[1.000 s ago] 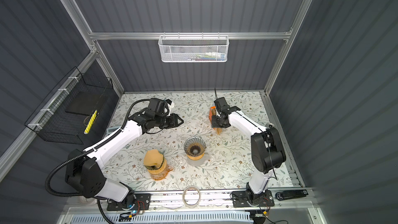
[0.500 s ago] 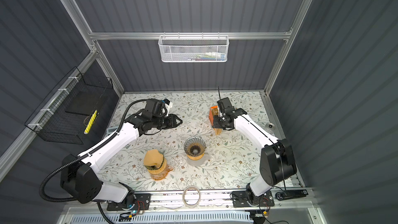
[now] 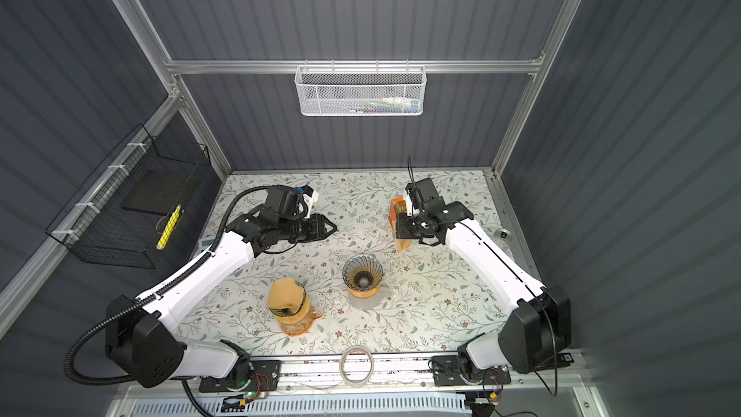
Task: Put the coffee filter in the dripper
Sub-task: 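Carry the paper filter over the glass dripper with the right gripper, then lower the filter into the dripper while the left gripper moves toward it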
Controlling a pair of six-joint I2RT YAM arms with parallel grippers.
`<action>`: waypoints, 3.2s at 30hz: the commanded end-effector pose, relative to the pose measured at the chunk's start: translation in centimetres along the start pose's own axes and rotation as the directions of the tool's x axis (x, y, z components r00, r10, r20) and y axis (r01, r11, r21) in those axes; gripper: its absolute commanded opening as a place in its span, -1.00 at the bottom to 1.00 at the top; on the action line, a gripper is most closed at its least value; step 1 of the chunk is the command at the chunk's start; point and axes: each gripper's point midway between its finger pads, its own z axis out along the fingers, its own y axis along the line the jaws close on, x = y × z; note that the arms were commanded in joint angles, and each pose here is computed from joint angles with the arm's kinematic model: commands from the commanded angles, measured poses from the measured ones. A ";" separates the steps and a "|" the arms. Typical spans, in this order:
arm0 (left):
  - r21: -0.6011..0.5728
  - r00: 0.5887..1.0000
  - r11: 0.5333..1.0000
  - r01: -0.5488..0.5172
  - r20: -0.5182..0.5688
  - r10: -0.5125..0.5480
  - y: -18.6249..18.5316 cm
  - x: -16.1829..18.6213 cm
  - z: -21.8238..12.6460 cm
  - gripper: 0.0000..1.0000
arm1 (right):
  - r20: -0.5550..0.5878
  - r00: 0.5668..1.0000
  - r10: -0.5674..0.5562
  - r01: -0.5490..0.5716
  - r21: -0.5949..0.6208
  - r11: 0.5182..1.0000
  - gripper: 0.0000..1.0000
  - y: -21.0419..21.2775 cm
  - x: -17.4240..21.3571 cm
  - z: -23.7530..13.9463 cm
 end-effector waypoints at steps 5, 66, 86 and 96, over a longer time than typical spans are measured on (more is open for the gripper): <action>-0.027 0.999 0.999 -0.030 0.031 0.031 -0.1 -0.7 -2.0 -0.13 | 0.013 0.997 -0.072 0.073 -0.072 0.995 -1.00 2.5 0.3 -4.6; 0.160 0.983 0.979 -0.126 -0.111 0.145 -4.6 2.6 -4.5 -0.15 | -0.256 0.910 -0.327 0.247 -0.300 0.922 -0.50 13.9 9.3 -1.6; 0.209 0.947 0.966 -0.154 -0.248 0.205 -8.4 6.6 -1.3 -0.27 | -0.264 0.912 -0.313 0.233 -0.295 0.927 -0.48 13.4 11.5 -2.1; 0.252 0.937 0.951 -0.177 -0.252 0.241 -10.9 6.3 -1.7 -0.28 | -0.159 0.963 -0.219 0.180 -0.230 0.956 -0.44 10.0 10.8 -6.1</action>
